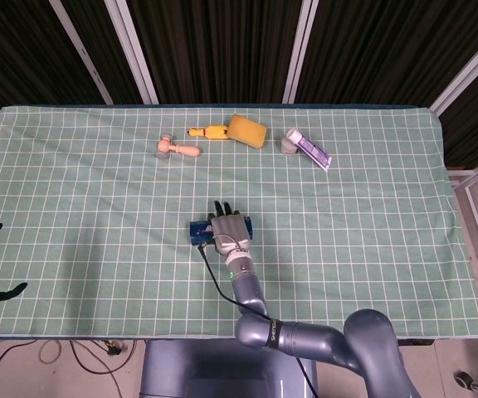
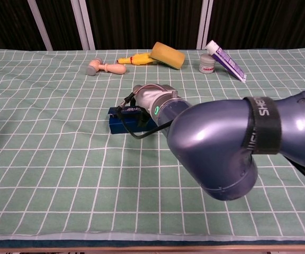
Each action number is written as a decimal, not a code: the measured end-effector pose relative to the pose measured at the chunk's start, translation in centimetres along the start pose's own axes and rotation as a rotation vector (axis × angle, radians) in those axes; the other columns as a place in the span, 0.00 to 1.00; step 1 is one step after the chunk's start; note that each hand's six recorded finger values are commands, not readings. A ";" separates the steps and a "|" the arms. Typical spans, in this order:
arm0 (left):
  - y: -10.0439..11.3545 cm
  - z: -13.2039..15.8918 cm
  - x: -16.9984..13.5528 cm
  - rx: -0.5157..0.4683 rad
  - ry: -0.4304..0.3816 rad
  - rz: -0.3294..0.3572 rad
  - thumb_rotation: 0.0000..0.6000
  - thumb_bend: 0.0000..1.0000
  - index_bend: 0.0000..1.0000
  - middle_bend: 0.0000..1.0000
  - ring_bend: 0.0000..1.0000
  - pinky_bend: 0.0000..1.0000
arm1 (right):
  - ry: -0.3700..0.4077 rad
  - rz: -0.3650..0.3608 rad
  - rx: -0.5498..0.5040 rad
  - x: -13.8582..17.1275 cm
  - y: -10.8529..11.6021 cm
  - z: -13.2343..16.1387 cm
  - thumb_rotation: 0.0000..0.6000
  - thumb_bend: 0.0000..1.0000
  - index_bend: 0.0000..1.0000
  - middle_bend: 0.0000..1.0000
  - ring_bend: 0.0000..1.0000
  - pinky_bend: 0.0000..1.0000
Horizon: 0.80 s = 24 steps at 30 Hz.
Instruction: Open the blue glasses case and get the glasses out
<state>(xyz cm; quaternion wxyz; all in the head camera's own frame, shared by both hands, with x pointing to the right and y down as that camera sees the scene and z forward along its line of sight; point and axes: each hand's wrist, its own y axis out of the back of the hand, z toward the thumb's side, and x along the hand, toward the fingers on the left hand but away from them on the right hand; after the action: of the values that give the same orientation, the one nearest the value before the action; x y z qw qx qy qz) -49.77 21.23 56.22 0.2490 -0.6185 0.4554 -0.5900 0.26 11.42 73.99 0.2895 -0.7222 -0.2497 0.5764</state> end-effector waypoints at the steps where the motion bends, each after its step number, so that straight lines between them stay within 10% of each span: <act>1: 0.0 0.0 0.0 -0.001 0.001 0.000 1.00 0.00 0.00 0.00 0.00 0.00 | -0.003 -0.004 0.003 -0.2 0.1 -0.1 1.00 0.71 0.28 0.00 0.00 0.24; 19: 0.0 0.1 -0.1 0.013 -0.006 0.004 1.00 0.00 0.00 0.00 0.00 0.00 | 0.022 -0.149 0.020 -1.2 5.6 -0.4 1.00 0.51 0.11 0.01 0.00 0.24; 24: -0.1 0.2 -0.2 0.016 -0.009 0.004 1.00 0.00 0.00 0.00 0.00 0.00 | 0.080 -0.144 -0.011 1.5 6.2 -0.1 1.00 0.50 0.12 0.33 0.36 0.47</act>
<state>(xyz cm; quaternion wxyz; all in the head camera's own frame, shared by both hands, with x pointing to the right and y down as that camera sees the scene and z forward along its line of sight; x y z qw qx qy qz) -49.58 21.38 56.16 0.2572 -0.6180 0.4510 -0.5904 0.85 8.03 68.59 0.3360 -0.7265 -0.2922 0.5233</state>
